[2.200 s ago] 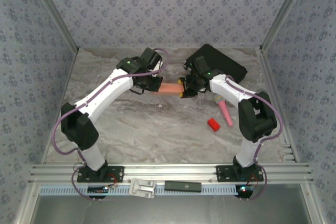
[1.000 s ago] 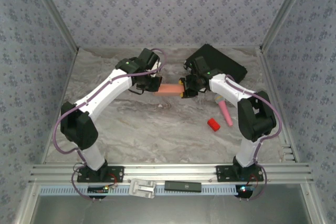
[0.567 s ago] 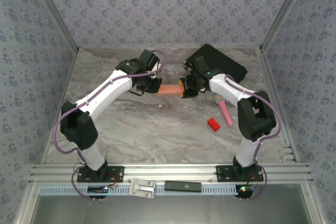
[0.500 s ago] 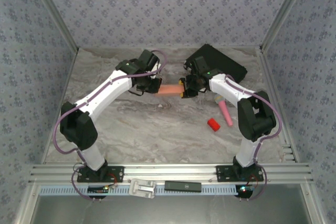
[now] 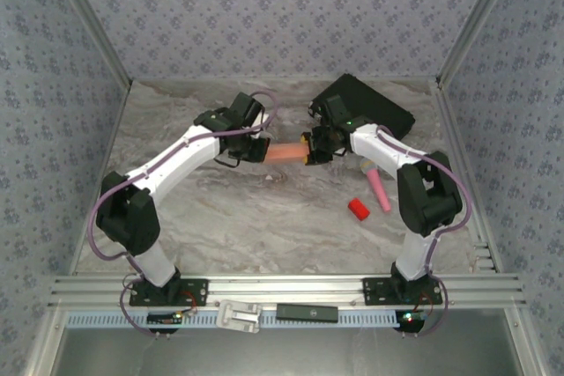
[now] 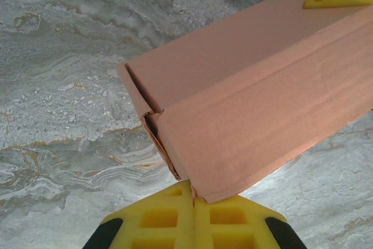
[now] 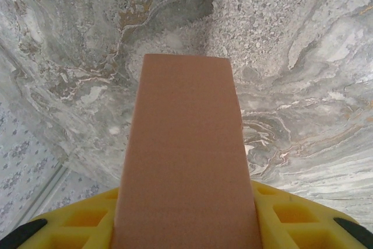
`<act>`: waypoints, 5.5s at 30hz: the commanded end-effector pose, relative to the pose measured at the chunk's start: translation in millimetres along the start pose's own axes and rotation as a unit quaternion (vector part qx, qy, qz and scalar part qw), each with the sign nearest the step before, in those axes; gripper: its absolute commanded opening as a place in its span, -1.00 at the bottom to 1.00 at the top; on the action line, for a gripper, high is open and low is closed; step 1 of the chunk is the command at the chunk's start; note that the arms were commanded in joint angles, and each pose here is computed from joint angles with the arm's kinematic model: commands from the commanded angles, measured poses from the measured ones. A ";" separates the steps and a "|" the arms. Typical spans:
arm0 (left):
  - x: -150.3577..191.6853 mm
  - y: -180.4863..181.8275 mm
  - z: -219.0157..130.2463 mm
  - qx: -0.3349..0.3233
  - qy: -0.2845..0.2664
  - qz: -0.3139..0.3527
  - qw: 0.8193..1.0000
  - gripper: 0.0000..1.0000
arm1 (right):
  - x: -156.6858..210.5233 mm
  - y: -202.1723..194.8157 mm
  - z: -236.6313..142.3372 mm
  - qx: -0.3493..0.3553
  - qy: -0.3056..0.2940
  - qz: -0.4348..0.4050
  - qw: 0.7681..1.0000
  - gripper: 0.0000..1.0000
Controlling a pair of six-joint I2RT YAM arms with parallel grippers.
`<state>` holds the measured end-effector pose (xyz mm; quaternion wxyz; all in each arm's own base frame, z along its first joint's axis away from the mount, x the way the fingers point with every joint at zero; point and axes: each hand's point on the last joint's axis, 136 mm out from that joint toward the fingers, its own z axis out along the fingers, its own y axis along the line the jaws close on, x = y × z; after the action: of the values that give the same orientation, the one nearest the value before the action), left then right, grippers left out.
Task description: Fold the paper box
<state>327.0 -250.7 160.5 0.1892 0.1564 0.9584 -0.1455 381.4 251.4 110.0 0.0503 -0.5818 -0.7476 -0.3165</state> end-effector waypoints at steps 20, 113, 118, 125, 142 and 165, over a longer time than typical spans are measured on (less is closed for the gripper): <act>-4.7 -19.9 -77.7 0.073 -0.096 -0.072 0.990 -0.04 | 16.5 -1.9 8.9 0.012 0.040 -0.005 0.999 -0.11; 16.9 5.4 82.9 -0.042 -0.042 -0.029 0.998 -0.85 | 7.3 35.8 -77.4 -0.173 0.003 -0.242 0.955 0.07; 17.0 4.9 82.8 -0.042 -0.041 -0.030 0.998 -0.85 | 32.1 42.1 -74.1 -0.217 0.028 -0.318 0.923 -0.17; 16.7 4.8 82.3 -0.045 -0.041 -0.028 0.998 -0.85 | 49.9 41.8 -52.1 -0.192 0.061 -0.358 0.912 -0.18; 16.1 3.2 81.4 -0.043 -0.040 -0.026 0.998 -0.85 | 1.7 6.8 7.0 -0.118 0.073 -0.322 0.936 -0.21; -22.6 1.5 5.6 0.015 -0.136 -0.055 0.989 -0.47 | 2.7 -5.8 10.5 -0.086 0.073 -0.324 0.939 -0.23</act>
<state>354.6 -254.8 166.5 0.3190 0.0853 0.9287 -0.1688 397.3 265.1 142.1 -0.1007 -0.2598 -0.8350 -0.4746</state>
